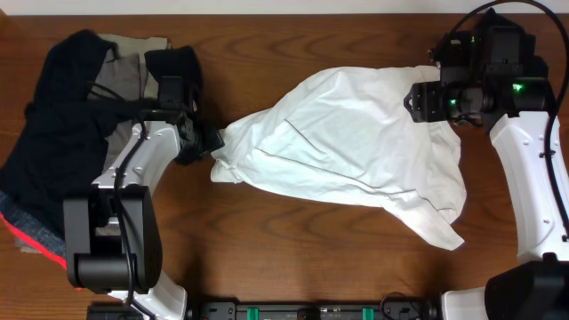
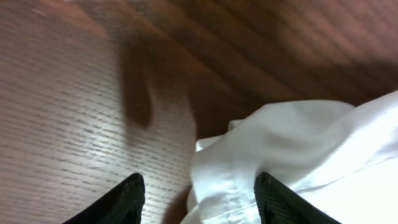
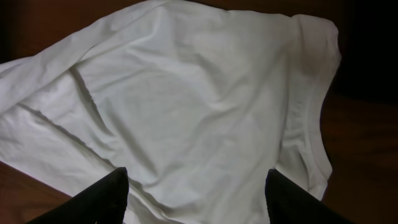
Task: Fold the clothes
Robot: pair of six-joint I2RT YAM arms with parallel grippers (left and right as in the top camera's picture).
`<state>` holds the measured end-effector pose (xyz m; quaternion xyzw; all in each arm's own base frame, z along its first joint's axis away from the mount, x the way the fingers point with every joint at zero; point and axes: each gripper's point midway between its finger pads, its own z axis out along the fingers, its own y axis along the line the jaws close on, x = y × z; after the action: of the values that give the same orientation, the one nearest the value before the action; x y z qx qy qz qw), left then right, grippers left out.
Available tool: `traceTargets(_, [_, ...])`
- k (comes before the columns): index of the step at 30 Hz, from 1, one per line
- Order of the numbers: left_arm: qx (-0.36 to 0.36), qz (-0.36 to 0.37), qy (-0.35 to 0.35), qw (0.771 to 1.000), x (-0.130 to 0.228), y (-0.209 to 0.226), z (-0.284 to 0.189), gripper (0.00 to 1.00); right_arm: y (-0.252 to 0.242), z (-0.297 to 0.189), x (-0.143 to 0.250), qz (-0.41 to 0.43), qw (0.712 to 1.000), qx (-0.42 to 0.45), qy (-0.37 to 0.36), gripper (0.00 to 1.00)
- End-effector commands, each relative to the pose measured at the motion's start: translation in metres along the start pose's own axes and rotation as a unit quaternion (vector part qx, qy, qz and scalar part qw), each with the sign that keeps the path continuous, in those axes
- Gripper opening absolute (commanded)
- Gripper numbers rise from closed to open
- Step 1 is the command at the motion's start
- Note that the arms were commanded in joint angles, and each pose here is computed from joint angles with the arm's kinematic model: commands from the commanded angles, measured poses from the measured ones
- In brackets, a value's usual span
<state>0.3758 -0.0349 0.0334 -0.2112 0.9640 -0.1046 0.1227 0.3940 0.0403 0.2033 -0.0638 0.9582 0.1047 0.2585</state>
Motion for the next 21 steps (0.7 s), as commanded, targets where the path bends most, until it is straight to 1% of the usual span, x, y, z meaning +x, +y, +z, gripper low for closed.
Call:
traceTargets(1, [0.025, -0.015, 0.013, 0.999, 0.004, -0.008, 0.004, 0.57, 0.001, 0.003, 0.000, 0.000, 1.000, -0.001, 0.003, 0.69])
traceTargets(7, [0.037, -0.017, 0.023, 0.999, 0.010, -0.018, 0.004, 0.54, 0.000, 0.003, 0.000, 0.000, 1.000, -0.001, 0.001, 0.68])
traceTargets(8, [0.037, -0.018, 0.023, 0.999, 0.011, -0.019, 0.005, 0.51, 0.000, 0.003, -0.001, 0.000, 1.000, -0.001, 0.001, 0.69])
traceTargets(12, [0.038, -0.018, 0.022, 0.999, 0.011, -0.020, 0.005, 0.46, 0.000, 0.003, -0.001, -0.001, 1.000, -0.001, 0.000, 0.69])
traceTargets(16, [0.040, -0.018, 0.018, 0.999, 0.009, -0.021, 0.005, 0.37, 0.000, 0.003, -0.001, -0.001, 1.000, -0.001, 0.000, 0.69])
traceTargets(18, [0.042, -0.018, 0.015, 0.999, 0.007, -0.022, 0.005, 0.30, 0.000, 0.003, -0.001, -0.001, 1.000, -0.001, 0.000, 0.69])
traceTargets(19, [0.043, -0.018, 0.014, 0.999, 0.007, -0.022, 0.005, 0.25, 0.000, 0.003, -0.001, -0.001, 1.000, -0.001, 0.000, 0.69])
traceTargets(21, [0.043, -0.018, 0.014, 0.999, 0.007, -0.022, 0.005, 0.18, 0.000, 0.003, -0.001, 0.000, 1.000, -0.001, 0.001, 0.69])
